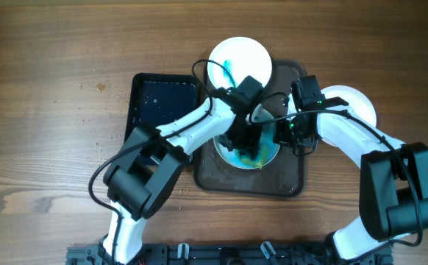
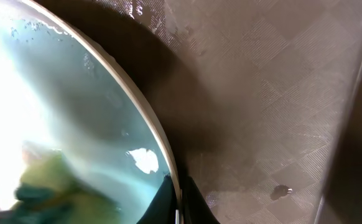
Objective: Clean dirty plates on tray and stack at the side
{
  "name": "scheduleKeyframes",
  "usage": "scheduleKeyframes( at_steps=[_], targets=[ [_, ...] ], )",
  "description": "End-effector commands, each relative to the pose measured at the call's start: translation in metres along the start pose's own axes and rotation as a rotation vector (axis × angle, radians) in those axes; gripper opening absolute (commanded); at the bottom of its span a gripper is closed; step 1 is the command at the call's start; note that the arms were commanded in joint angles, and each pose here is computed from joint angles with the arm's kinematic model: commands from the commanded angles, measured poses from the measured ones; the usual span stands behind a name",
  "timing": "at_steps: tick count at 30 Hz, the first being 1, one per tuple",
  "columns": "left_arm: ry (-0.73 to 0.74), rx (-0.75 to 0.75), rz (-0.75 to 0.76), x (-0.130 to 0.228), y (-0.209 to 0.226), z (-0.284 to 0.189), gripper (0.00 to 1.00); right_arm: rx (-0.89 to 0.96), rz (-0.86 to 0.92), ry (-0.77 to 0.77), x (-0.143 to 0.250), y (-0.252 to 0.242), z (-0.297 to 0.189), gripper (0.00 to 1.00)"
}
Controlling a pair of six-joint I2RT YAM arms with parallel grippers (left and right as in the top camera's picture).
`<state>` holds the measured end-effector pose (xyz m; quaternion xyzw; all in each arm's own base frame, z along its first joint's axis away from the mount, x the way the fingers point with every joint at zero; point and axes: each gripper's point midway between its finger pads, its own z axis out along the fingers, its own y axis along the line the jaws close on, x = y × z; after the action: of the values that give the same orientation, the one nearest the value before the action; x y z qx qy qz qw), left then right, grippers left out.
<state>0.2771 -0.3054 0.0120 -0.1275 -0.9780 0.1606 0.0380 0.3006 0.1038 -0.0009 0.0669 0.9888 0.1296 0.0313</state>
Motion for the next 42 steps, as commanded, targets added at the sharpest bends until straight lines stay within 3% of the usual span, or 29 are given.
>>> scheduleKeyframes(
  at_steps=[1,6,9,11,12,13,14,16,17,20,25,35,38,42],
  targets=[
    [-0.174,-0.247,-0.213,-0.016,0.063,-0.053,0.04,0.111,0.035,0.079,0.022,-0.028,0.017,0.04],
    [-0.366,-0.183,-0.253,-0.013,0.062,-0.15,0.04,0.112,0.033,0.08,0.023,-0.028,0.017,0.04],
    [-0.438,-0.3,-0.371,-0.004,0.115,-0.193,0.04,0.078,-0.045,0.077,0.02,-0.023,0.018,0.04],
    [-0.429,-0.376,-0.445,0.0,0.151,-0.197,0.04,0.044,-0.107,0.061,0.016,-0.016,0.018,0.06],
    [-0.419,-0.385,-0.458,0.001,0.163,-0.194,0.04,0.038,-0.125,0.049,0.013,-0.015,0.019,0.13],
    [-0.408,-0.395,-0.493,0.002,0.178,-0.186,0.04,0.035,-0.13,0.042,0.011,-0.014,0.019,0.13],
    [-0.39,-0.399,-0.529,0.003,0.195,-0.173,0.04,0.022,-0.129,0.047,0.012,-0.012,0.019,0.04],
    [-0.342,-0.347,-0.516,0.004,0.207,-0.143,0.04,-0.035,-0.126,0.069,0.017,-0.003,0.018,0.04],
    [-0.311,-0.282,-0.503,0.006,0.207,-0.124,0.13,-0.068,-0.123,0.083,0.02,0.003,0.018,0.04],
    [-0.32,-0.221,-0.501,0.002,0.2,-0.121,0.56,-0.072,-0.119,0.097,0.024,0.003,0.013,0.04],
    [-0.422,-0.192,-0.482,-0.008,0.185,-0.169,0.98,-0.026,-0.139,0.03,0.012,0.006,-0.024,0.04],
    [-0.79,-0.132,-0.537,0.018,0.185,-0.307,1.0,-0.079,-0.253,-0.143,-0.033,0.077,-0.136,0.04],
    [-0.869,-0.107,-0.554,0.032,0.187,-0.333,1.0,-0.046,-0.281,-0.234,-0.048,0.103,-0.146,0.04],
    [-0.936,-0.087,-0.546,0.051,0.18,-0.354,1.0,-0.005,-0.371,-0.399,-0.071,0.163,-0.123,0.04]
  ],
)
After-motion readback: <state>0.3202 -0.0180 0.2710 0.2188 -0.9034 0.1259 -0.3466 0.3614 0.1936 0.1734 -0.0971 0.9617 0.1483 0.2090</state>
